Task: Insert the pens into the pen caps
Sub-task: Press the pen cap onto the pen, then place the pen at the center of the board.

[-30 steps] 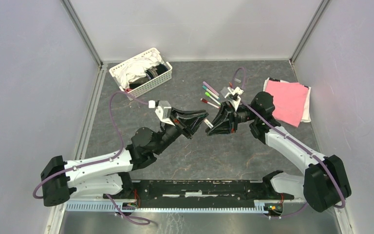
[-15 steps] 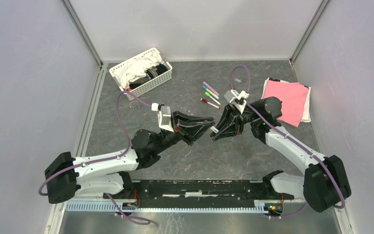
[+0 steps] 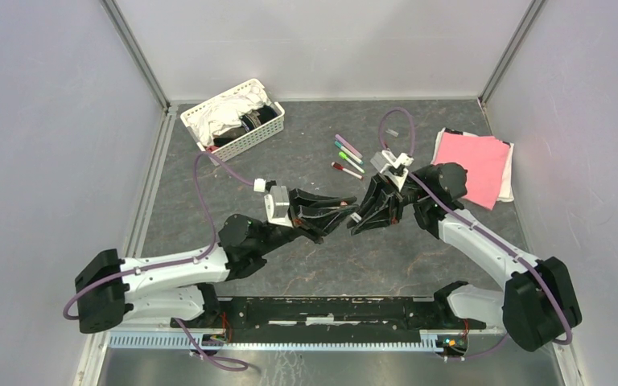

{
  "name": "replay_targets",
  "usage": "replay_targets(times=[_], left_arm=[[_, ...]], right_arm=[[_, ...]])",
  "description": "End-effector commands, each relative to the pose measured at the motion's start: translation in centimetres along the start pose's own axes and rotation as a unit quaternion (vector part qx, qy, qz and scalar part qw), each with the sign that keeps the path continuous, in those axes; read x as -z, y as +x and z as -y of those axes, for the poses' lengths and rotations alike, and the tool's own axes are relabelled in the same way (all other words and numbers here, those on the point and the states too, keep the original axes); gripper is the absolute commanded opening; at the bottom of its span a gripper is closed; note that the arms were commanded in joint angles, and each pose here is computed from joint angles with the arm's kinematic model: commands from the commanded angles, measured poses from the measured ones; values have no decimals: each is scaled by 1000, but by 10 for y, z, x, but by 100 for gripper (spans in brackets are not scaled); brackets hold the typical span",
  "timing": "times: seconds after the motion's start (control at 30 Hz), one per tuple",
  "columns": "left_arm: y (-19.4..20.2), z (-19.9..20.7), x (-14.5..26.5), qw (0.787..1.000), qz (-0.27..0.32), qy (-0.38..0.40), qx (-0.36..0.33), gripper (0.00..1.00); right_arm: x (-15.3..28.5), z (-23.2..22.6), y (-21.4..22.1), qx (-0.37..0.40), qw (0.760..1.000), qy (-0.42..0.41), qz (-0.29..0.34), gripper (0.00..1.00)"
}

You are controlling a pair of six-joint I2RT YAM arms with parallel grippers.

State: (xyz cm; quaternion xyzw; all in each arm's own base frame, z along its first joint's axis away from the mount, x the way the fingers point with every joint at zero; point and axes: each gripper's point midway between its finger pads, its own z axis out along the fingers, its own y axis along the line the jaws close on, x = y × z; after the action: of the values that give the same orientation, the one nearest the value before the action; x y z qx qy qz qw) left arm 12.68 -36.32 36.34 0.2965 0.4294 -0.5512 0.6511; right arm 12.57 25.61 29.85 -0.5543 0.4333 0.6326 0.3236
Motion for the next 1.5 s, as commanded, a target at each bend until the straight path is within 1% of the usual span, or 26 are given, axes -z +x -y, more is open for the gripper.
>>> replay_targets(times=[0.0, 0.03, 0.1, 0.2, 0.27, 0.37, 0.43, 0.47, 0.63, 0.67, 0.73, 0.87, 0.93, 1.0, 1.07, 1.17, 1.23, 1.33, 1.47], left_arm=[[212, 50, 113, 907, -376, 42, 188, 2], [214, 49, 119, 903, -378, 26, 201, 2], [209, 40, 126, 906, -372, -9, 204, 2], [187, 15, 125, 917, -339, -84, 192, 2], [167, 3, 118, 926, -311, -114, 181, 5], [141, -8, 102, 935, -275, -141, 174, 18], [127, -17, 91, 939, -251, -161, 171, 31], [119, -18, 85, 942, -239, -162, 170, 35], [76, -28, 69, 957, -165, -179, 159, 72], [68, -28, 69, 960, -156, -176, 152, 76], [64, -28, 74, 962, -161, -174, 136, 81], [66, -24, 91, 964, -179, -161, 112, 83], [74, -29, 105, 961, -182, -175, 109, 85], [80, -38, 116, 958, -177, -201, 105, 88], [86, -48, 126, 953, -165, -231, 106, 90], [93, -64, 139, 943, -144, -280, 109, 91], [97, -76, 147, 934, -133, -313, 109, 91], [103, -89, 159, 920, -124, -356, 109, 91], [108, -94, 165, 912, -131, -374, 102, 91]], right_arm=[[7, 45, -91, 67, 973, 159, 153, 0], [10, 49, -89, 64, 972, 168, 150, 0], [13, 58, -82, 59, 972, 184, 135, 0], [19, 79, -58, 47, 969, 222, 96, 0], [21, 85, -45, 45, 968, 234, 76, 0], [21, 82, -36, 49, 969, 233, 68, 0], [21, 81, -30, 47, 970, 230, 63, 0], [21, 82, -25, 44, 970, 230, 62, 0], [22, 83, -3, 38, 971, 233, 46, 0], [23, 84, 0, 38, 970, 236, 43, 0], [24, 84, 4, 40, 969, 239, 39, 0], [34, 95, 11, 41, 962, 267, 34, 0], [46, 107, 18, 47, 952, 302, 26, 0], [64, 122, 32, 55, 935, 350, 6, 0], [84, 137, 49, 65, 912, 405, -27, 0], [116, 158, 74, 74, 868, 483, -83, 6], [135, 170, 91, 70, 842, 521, -119, 7], [150, 188, 121, 47, 827, 536, -167, 7], [155, 220, 156, 9, 818, 523, -240, 9]])
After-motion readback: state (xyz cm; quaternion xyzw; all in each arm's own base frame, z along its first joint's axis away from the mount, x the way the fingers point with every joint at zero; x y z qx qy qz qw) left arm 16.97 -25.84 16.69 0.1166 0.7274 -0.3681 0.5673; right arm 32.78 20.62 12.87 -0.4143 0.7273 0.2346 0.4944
